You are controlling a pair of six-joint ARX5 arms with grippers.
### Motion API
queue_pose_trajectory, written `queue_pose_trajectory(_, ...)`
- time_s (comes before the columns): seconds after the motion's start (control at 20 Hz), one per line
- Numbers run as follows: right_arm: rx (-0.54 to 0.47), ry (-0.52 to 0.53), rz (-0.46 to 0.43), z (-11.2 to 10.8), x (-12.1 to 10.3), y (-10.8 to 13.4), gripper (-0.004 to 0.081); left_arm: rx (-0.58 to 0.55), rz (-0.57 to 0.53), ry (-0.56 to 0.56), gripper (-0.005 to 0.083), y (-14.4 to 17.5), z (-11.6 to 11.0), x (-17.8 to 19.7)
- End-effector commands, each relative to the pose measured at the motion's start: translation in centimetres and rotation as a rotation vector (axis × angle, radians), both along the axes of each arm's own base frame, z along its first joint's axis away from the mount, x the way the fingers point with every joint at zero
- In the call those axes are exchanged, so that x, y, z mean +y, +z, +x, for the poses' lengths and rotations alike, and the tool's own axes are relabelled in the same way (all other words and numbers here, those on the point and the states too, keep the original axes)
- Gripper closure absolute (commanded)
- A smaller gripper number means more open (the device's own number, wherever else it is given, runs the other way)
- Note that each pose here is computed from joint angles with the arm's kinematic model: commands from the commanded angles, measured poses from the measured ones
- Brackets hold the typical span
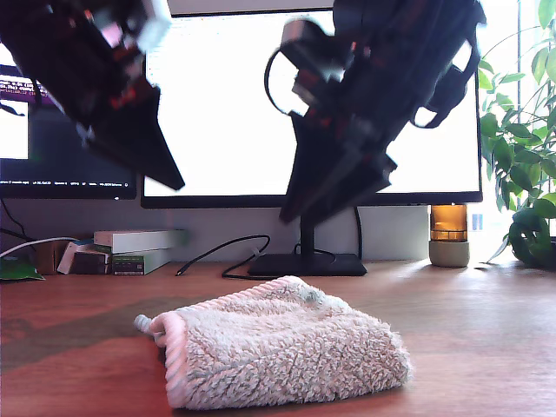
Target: Fold the tea towel to a neat square and place it to the right
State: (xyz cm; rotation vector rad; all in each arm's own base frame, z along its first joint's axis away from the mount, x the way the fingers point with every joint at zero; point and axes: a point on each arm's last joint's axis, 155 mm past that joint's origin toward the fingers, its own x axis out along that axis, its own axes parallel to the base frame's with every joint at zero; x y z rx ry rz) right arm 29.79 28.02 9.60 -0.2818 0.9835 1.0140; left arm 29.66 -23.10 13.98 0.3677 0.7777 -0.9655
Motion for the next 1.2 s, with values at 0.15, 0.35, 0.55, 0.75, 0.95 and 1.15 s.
queue_pose_trajectory(0.15, 0.101, -0.048, 0.011, 1.5, -0.5, -2.9, 0.0419, -0.014, -0.018, -0.001, 0.0797, 0.9, -0.2, -0.1)
queue_pose_trajectory(0.35, 0.133, -0.059, 0.080, 2.7, 0.2, -1.9, 0.0419, -0.004, -0.037, -0.015, 0.0797, 1.1, -0.5, -0.5)
queue_pose_trajectory(0.55, 0.205, -0.047, 0.104, 2.5, 0.9, -2.1, 0.0419, 0.000, -0.041, -0.015, 0.0797, 1.1, -0.5, -0.5)
queue_pose_trajectory(0.75, 0.245, -0.049, 0.087, 2.1, 0.5, -2.8, 0.0420, 0.010, -0.049, -0.024, 0.0797, 1.1, -0.8, -0.7)
queue_pose_trajectory(0.95, 0.280, -0.048, 0.083, 1.6, 0.2, -3.1, 0.0420, 0.016, -0.049, -0.027, 0.0797, 1.0, -0.9, -0.7)
queue_pose_trajectory(1.15, 0.285, -0.050, 0.071, 1.6, 0.1, -3.5, 0.0420, 0.031, -0.044, -0.028, 0.0797, 0.8, -1.2, -0.6)
